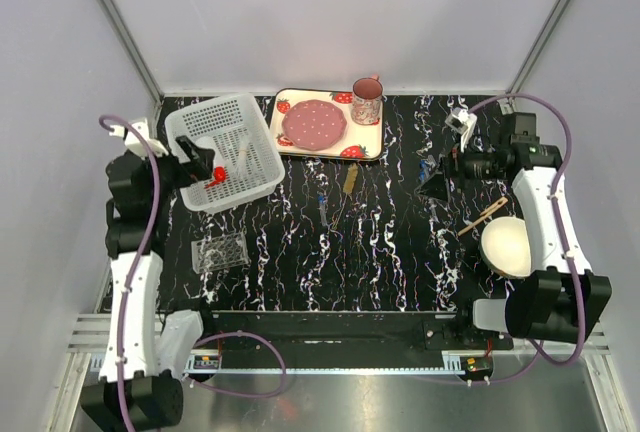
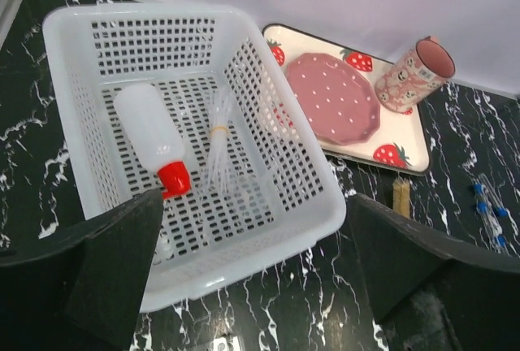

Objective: Organize the chemistry lab equipment

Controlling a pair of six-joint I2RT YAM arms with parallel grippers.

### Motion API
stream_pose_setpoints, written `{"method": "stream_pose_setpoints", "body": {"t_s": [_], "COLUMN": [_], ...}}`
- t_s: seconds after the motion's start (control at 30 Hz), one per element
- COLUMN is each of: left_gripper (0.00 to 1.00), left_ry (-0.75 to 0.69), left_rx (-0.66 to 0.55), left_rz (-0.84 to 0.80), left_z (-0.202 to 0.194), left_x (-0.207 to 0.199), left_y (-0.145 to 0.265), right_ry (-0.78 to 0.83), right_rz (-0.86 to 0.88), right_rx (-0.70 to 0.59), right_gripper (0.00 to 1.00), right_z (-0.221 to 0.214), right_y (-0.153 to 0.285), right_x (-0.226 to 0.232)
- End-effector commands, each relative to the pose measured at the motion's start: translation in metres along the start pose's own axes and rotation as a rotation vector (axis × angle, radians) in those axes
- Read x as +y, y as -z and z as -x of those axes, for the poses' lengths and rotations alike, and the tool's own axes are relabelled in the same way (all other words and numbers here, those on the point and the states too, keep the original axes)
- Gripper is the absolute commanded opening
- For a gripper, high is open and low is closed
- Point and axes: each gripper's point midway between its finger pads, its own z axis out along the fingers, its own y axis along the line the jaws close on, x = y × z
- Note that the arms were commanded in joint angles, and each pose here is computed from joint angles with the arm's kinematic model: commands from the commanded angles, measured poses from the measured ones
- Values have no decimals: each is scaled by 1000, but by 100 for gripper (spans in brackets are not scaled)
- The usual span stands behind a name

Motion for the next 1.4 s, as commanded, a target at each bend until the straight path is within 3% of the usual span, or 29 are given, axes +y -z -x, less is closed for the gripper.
{"method": "stream_pose_setpoints", "body": {"t_s": [0.0, 0.2, 0.33, 0.6, 0.73, 0.93, 1.0, 1.13, 1.17, 1.37], "left_gripper": [99, 99, 99, 99, 99, 99, 99, 99, 99, 99], "left_ry": [9, 116, 123, 83, 82, 95, 102, 118, 122, 137], "left_rx": [6, 170, 231, 193, 195, 225, 225, 226, 231, 262], "left_rz": [-146, -341, -373, -376, -392, -414, -420, -434, -435, -438], "left_z": [-22, -74, -95, -105, -104, -109, -109, -111, -111, -116], "left_x": [-23, -53, -56, -57, -58, -61, -62, -63, -63, -63], "left_y": [16, 39, 48, 62, 61, 60, 60, 57, 56, 51], "right_ry": [31, 83, 96, 57, 48, 223, 243, 357, 462, 587], "right_rz": [-32, -38, -73, -133, -155, -142, -180, -290, -255, -184], "right_rx": [66, 186, 302, 413, 438, 613, 628, 779, 825, 929], "right_gripper": [97, 96, 96, 95, 96, 100, 100, 100, 100, 98], "right_z": [12, 18, 10, 1, -3, -44, -57, -94, -100, -133], "right_y": [4, -21, -46, -109, -119, -64, -31, 29, 38, 76], "right_x": [6, 24, 24, 7, -1, -10, -25, -67, -74, -110]}}
